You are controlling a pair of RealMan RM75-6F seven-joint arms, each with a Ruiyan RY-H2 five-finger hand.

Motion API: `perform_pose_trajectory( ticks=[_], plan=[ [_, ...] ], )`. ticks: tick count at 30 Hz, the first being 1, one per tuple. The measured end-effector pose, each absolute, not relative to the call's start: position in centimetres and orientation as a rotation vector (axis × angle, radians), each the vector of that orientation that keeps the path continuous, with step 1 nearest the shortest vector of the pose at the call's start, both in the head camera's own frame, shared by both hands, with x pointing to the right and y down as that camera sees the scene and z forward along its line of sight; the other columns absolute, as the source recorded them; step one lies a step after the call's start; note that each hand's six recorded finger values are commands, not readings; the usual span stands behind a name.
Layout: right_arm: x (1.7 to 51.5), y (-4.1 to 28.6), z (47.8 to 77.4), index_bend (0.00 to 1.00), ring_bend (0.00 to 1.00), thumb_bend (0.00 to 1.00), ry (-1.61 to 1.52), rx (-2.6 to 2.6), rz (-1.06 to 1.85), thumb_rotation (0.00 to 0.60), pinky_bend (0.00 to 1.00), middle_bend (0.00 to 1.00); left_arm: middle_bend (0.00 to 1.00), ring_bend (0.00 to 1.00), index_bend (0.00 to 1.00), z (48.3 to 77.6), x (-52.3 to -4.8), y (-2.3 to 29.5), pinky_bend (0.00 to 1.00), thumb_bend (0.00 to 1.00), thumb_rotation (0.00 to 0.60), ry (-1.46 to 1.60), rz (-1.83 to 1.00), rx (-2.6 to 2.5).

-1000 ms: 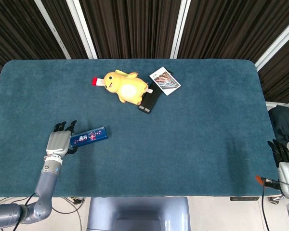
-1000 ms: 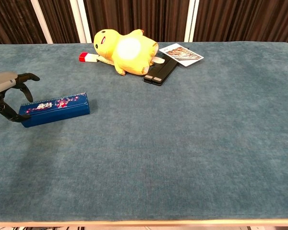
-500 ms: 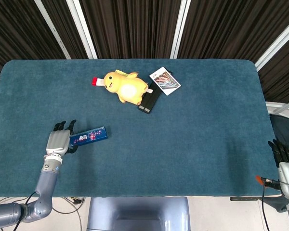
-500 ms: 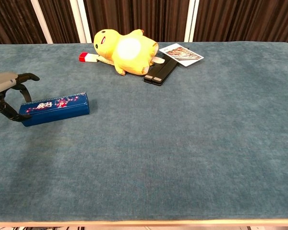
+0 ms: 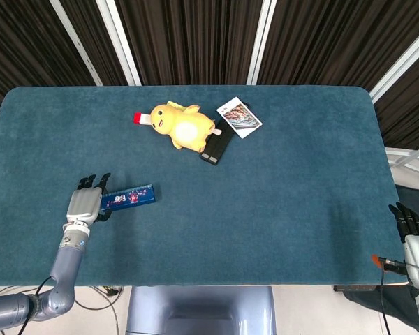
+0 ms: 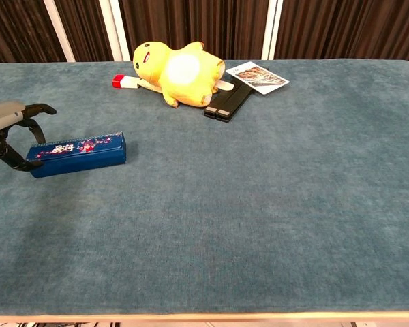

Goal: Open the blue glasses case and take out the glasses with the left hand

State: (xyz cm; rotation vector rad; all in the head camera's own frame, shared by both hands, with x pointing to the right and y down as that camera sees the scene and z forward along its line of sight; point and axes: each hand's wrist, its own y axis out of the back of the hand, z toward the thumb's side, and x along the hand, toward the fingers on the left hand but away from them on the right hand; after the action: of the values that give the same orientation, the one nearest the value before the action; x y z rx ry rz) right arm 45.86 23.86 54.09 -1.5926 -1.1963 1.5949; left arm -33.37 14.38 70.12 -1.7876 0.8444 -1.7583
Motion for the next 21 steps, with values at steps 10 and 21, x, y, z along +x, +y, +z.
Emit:
perform_pose_trajectory(
  ticks=[10,21],
  plan=[
    [45.9,23.9,54.1,0.00,0.00,0.16,-1.196,-1.590,1.598,0.600,0.20,0.00,0.22,0.00,0.03,70.4,-33.1,14.1,0.07,0.53,0.600,0.833,-1.754,-1.813],
    [45.9,23.9,54.1,0.00,0.00,0.16,-1.201,-1.588,1.601,0.600,0.20,0.00,0.21,0.00,0.03,71.1,-32.9,12.5,0.07,0.53,0.600,0.842,-1.754,-1.819]
  ],
)
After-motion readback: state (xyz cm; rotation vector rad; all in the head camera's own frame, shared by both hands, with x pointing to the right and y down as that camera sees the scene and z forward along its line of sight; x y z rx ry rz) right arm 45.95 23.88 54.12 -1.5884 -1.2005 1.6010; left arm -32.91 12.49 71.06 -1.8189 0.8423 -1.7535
